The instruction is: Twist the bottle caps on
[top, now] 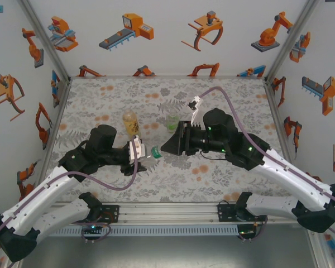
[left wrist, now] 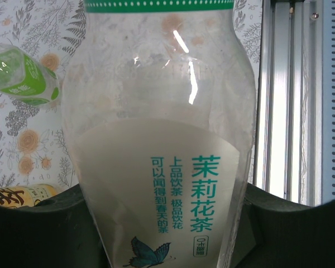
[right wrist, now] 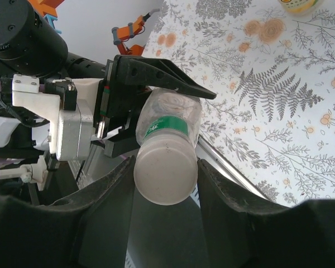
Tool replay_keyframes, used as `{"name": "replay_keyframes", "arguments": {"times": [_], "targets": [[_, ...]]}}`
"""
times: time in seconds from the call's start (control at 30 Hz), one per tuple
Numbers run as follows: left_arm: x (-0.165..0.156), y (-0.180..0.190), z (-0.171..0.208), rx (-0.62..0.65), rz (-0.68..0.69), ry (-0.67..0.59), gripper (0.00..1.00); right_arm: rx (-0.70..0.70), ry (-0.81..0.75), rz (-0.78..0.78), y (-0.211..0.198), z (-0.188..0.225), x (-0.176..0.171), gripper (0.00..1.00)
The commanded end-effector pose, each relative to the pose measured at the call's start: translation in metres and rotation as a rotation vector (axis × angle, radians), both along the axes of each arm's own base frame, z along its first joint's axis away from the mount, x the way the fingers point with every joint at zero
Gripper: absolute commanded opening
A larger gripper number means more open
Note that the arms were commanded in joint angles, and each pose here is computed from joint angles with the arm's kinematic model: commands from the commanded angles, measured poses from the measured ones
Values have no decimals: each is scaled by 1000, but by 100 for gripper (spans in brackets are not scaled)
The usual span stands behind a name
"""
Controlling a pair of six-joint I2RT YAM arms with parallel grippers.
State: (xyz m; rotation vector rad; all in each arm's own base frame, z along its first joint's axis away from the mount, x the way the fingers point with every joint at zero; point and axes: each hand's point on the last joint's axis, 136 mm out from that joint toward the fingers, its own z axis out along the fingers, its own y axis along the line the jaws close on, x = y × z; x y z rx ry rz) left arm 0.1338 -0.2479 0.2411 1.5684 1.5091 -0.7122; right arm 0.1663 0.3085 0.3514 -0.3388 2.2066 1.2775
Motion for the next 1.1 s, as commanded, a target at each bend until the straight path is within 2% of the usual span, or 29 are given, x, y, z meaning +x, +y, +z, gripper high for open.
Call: {"name": "replay_keyframes", "arguments": {"times": [0.0, 0.17, 0.4, 0.6, 0.87, 1.07], "targets": [[-3, -3, 5, -23, -14, 1, 0, 15, -17, -10, -6, 14, 1, 41], [-5, -3, 6, -28, -21, 3, 0, -5, -70, 8, -9, 16, 0, 32], [-12, -3, 11, -54, -57, 7, 0, -16, -265, 77, -16, 32, -6, 21], [-16, -4, 19, -93, -68, 5, 0, 21, -478, 142, -19, 52, -15, 19], [-29, -4, 27, -143, -128, 5, 0, 142, -847, 323, -12, 77, -44, 17], [-36, -4, 32, -167, -158, -1, 0, 192, -988, 461, -6, 82, -66, 19]]}}
